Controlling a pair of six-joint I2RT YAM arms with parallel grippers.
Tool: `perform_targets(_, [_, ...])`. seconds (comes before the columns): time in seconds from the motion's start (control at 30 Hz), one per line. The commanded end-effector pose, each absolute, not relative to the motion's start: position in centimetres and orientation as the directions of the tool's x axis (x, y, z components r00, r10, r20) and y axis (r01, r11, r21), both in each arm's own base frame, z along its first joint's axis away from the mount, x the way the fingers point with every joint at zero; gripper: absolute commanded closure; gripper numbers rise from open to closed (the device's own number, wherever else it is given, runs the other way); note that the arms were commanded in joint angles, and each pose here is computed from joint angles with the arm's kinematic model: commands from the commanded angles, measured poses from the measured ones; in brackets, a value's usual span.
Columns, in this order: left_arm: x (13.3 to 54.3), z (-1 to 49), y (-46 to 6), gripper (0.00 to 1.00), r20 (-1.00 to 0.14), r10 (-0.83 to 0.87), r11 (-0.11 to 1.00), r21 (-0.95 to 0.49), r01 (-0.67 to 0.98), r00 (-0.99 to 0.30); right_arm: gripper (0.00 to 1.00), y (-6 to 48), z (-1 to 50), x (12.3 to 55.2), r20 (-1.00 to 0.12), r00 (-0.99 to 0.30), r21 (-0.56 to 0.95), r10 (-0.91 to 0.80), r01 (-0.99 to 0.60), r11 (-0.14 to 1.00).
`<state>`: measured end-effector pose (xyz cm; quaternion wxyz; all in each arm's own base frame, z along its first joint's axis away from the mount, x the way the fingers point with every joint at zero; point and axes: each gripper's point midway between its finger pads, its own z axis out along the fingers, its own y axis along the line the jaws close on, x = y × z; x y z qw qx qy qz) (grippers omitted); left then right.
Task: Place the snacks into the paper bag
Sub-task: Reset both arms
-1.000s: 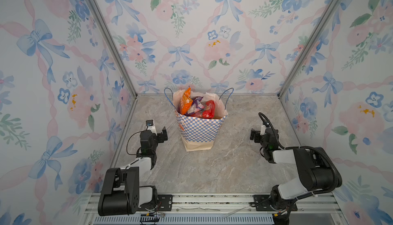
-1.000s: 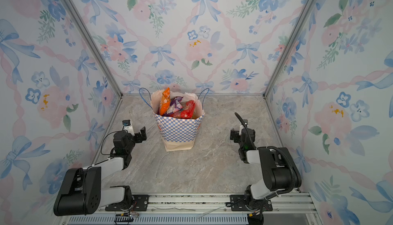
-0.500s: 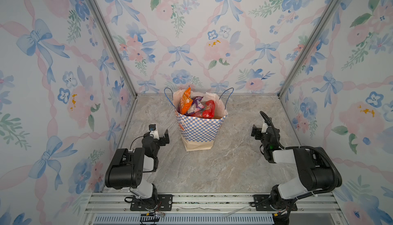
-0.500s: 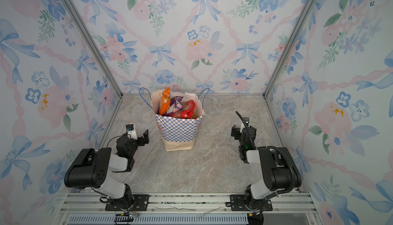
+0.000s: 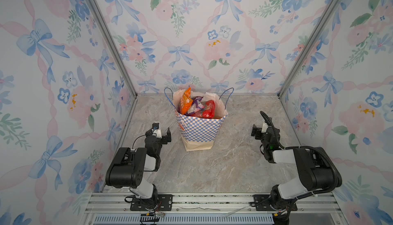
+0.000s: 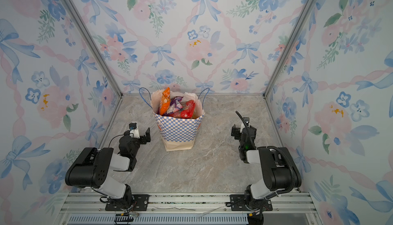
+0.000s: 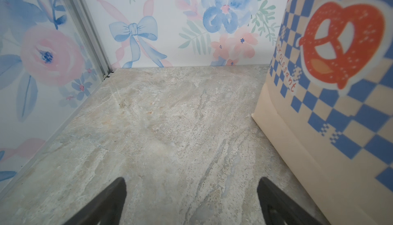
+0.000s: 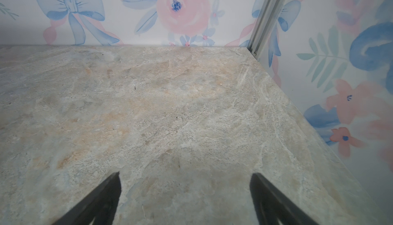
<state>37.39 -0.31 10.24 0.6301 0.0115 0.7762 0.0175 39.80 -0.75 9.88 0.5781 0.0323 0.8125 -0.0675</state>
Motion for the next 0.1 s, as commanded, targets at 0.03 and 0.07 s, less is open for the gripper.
perform_targets(0.03, [37.78,10.91,0.07,0.02,-0.982,0.060,0.997,0.067,-0.032,-0.181,0.03,-0.86,9.90,39.68,-0.948,-0.318,-0.072,-0.023,0.143,0.987])
perform_targets(0.07, [37.70,10.94,0.00,0.02,-0.982,0.064,0.997,0.071,-0.034,-0.180,0.03,-0.86,9.95,39.70,-0.948,-0.317,-0.071,-0.022,0.144,0.987])
